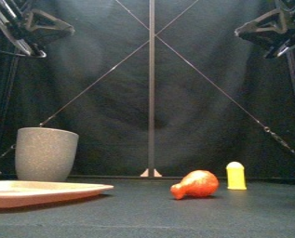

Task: Pick the drumstick then place it on the pink plate
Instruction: Pick the drumstick

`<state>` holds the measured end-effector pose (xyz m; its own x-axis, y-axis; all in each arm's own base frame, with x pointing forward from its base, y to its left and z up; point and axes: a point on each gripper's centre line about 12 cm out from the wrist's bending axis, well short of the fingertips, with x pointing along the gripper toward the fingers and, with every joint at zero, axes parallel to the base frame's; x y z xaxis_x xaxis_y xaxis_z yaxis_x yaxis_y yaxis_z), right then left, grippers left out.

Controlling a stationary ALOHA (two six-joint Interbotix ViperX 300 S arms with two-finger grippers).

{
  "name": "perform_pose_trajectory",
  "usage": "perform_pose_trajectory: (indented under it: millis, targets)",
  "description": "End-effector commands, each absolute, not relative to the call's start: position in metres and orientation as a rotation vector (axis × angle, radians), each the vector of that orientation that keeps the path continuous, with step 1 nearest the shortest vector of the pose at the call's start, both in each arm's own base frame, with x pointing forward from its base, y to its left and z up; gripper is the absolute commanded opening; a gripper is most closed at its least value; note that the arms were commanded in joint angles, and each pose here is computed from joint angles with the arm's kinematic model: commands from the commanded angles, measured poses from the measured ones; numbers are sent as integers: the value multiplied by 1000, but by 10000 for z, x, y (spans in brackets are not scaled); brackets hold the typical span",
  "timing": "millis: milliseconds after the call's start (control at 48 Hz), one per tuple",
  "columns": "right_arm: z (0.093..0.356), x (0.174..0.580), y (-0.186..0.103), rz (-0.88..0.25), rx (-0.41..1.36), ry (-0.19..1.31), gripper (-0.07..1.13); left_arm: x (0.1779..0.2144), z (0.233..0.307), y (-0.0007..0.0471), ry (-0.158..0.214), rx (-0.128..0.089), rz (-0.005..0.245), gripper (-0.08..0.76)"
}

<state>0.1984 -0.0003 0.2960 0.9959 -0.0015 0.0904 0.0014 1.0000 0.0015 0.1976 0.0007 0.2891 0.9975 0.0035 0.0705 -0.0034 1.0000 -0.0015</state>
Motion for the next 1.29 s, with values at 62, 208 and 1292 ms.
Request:
perform_pose_trajectory:
  millis: [62, 208, 1292]
  targets:
    - [2885, 2058, -13, -6, 17, -46, 88, 2011, 2895, 10, -41, -4, 5, 55]
    - [2785, 2215, -12, -5, 16, 28, 88, 2011, 2829, 17, 11, -8, 9, 63]
    - [1985, 3844, 297, 83, -57, 632, 783, 1991, 2707, 53, 49, -20, 29, 63]
